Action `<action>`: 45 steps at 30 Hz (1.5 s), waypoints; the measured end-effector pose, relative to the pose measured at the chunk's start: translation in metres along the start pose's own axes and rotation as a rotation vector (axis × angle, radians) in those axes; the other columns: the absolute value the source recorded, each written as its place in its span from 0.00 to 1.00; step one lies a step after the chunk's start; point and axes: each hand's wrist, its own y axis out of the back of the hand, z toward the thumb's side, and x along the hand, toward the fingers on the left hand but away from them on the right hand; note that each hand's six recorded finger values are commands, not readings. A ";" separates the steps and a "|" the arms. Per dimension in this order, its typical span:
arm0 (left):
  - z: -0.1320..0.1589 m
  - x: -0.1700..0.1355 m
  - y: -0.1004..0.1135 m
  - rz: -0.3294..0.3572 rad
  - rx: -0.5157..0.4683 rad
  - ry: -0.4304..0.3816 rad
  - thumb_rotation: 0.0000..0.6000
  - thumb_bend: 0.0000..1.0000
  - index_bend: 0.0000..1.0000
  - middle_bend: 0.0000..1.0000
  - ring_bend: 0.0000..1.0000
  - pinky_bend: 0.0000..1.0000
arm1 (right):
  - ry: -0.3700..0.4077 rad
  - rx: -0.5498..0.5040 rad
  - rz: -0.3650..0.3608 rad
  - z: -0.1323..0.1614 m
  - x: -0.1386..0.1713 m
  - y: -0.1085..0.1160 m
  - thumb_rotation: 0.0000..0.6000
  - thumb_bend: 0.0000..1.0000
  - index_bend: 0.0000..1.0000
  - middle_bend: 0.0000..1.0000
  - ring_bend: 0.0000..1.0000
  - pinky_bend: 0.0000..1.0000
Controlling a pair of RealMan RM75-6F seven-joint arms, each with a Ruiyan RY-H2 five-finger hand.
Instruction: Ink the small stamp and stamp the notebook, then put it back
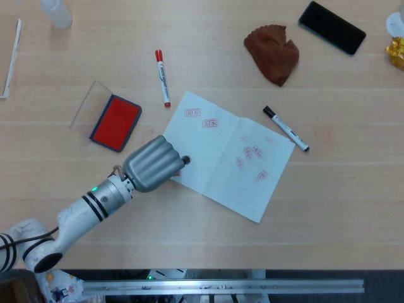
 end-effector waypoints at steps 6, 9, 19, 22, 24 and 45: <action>0.006 0.012 -0.008 -0.016 -0.006 0.009 1.00 0.36 0.60 0.96 0.94 1.00 | -0.004 0.001 0.000 -0.001 0.001 0.000 1.00 0.18 0.06 0.14 0.09 0.18; 0.005 0.016 -0.013 -0.020 0.012 0.015 1.00 0.36 0.60 0.96 0.94 1.00 | -0.004 0.002 0.001 -0.001 0.001 0.000 1.00 0.18 0.06 0.14 0.09 0.18; 0.010 0.018 -0.027 -0.037 0.052 0.013 1.00 0.36 0.60 0.96 0.94 1.00 | -0.008 0.004 0.003 -0.002 0.001 0.000 1.00 0.18 0.06 0.14 0.09 0.18; 0.012 0.019 -0.029 -0.041 0.053 0.010 1.00 0.36 0.60 0.96 0.94 1.00 | -0.011 0.005 0.003 -0.003 0.002 -0.001 1.00 0.18 0.06 0.14 0.09 0.18; 0.014 0.019 -0.030 -0.044 0.052 0.009 1.00 0.36 0.60 0.96 0.94 1.00 | -0.014 0.004 0.004 -0.003 0.002 -0.001 1.00 0.18 0.06 0.14 0.09 0.18; 0.017 0.023 -0.037 -0.073 0.049 0.006 1.00 0.36 0.60 0.96 0.93 1.00 | -0.030 0.003 0.001 -0.009 0.004 -0.002 1.00 0.18 0.06 0.14 0.09 0.18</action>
